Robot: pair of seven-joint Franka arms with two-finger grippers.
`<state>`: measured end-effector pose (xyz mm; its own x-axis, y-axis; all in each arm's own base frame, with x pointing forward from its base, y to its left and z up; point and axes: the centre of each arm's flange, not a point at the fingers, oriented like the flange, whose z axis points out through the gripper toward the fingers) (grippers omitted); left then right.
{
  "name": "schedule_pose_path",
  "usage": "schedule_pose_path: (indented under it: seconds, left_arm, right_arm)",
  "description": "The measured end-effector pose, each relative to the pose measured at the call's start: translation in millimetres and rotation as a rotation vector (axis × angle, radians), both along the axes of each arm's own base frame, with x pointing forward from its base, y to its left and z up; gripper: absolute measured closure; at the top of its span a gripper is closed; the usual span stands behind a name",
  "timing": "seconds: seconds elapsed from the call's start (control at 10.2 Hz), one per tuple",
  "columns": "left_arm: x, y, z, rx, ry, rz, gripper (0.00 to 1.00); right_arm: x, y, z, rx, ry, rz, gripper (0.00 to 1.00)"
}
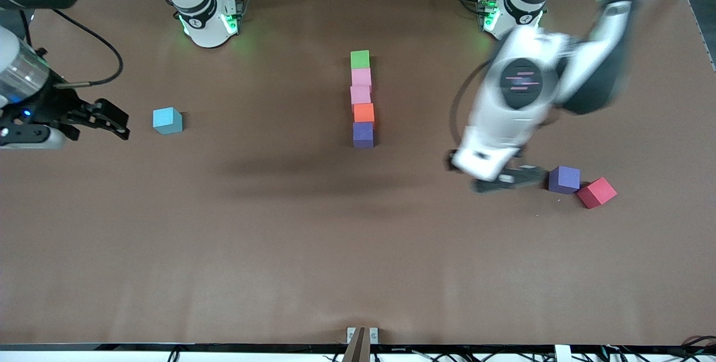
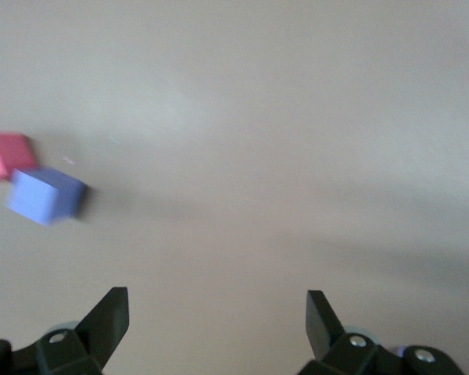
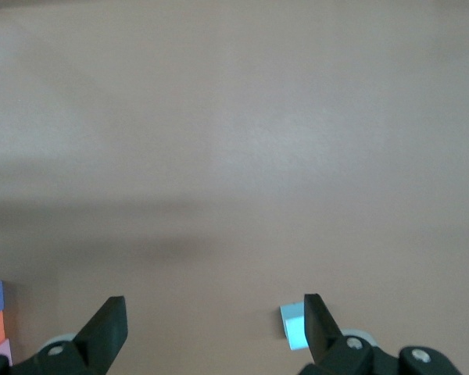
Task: Arrange blocks into number 1
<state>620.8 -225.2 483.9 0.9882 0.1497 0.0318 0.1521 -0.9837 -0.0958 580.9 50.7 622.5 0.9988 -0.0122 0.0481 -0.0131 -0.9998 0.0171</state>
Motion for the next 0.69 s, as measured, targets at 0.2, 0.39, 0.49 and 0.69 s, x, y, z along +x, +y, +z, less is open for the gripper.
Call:
schedule_pose_path:
  seconds: [0.2,0.39,0.49,0.69]
  left_arm:
    - [12.2,93.2,29.7,-0.014,0.012,-0.020,0.00]
    - [8.6,147.5,43.9,-0.019,0.046,0.013,0.00]
    - [6.7,166.5,50.9,-0.023,0.049,0.004,0.00]
    - [-1.1,204.4,69.0,-0.027,0.049,-0.009,0.00]
  right_arm:
    - [-5.9,-24.3,18.4,-0.001,0.012,-0.041,0.00]
    - [-13.9,-47.3,34.8,0.000,0.017,-0.071,0.00]
    - [-18.6,-53.3,41.6,-0.001,0.015,-0.063,0.00]
    - [-24.2,-61.4,47.7,-0.001,0.018,-0.040,0.00]
